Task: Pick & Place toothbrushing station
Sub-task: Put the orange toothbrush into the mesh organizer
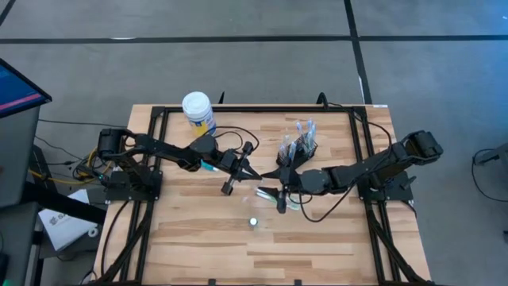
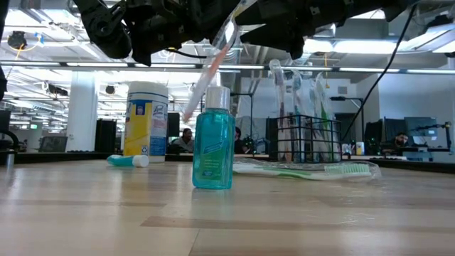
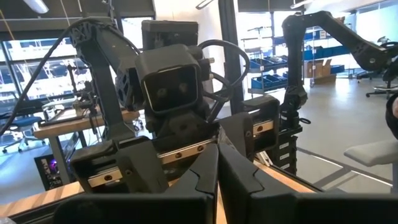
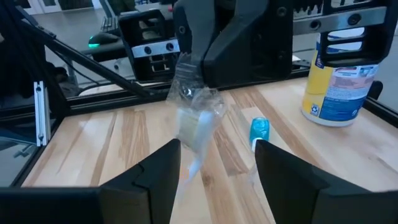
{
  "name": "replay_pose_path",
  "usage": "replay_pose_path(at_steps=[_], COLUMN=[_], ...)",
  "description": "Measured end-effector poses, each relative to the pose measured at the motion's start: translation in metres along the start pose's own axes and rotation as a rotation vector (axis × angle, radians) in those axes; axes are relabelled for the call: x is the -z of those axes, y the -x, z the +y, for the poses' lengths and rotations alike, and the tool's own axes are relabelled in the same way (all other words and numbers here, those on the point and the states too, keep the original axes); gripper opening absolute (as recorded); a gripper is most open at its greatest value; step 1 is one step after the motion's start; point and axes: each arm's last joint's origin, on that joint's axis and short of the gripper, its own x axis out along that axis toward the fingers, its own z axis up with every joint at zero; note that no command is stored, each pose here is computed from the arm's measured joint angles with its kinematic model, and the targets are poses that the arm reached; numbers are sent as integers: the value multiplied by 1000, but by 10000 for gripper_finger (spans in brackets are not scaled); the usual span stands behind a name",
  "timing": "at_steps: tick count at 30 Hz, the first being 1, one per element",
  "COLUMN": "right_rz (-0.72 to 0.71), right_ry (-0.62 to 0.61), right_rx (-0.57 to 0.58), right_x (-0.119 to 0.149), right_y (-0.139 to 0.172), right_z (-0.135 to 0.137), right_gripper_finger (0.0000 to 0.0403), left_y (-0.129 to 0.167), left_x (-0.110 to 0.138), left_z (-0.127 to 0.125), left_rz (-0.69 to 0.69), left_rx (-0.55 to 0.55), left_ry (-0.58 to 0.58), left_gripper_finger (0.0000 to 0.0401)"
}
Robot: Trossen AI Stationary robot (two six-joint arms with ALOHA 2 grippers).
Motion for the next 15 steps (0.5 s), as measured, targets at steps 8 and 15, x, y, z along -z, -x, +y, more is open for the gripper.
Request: replay_pose_path(at_steps=[8,15], right_rz=[-9,-4], right_ry=[-6,-1], right_rx=[-26,-13], right_x=[12,9], right_y=[-15,-14], right_z=[2,-3], right_gripper_finger=[198,182], left_y=[0,0], left_x=[0,0], left_z=[0,0], left_rz=[-1,1], left_rx=[-2,-5], left_ry=[-4,-3], left_gripper_finger=[0,0])
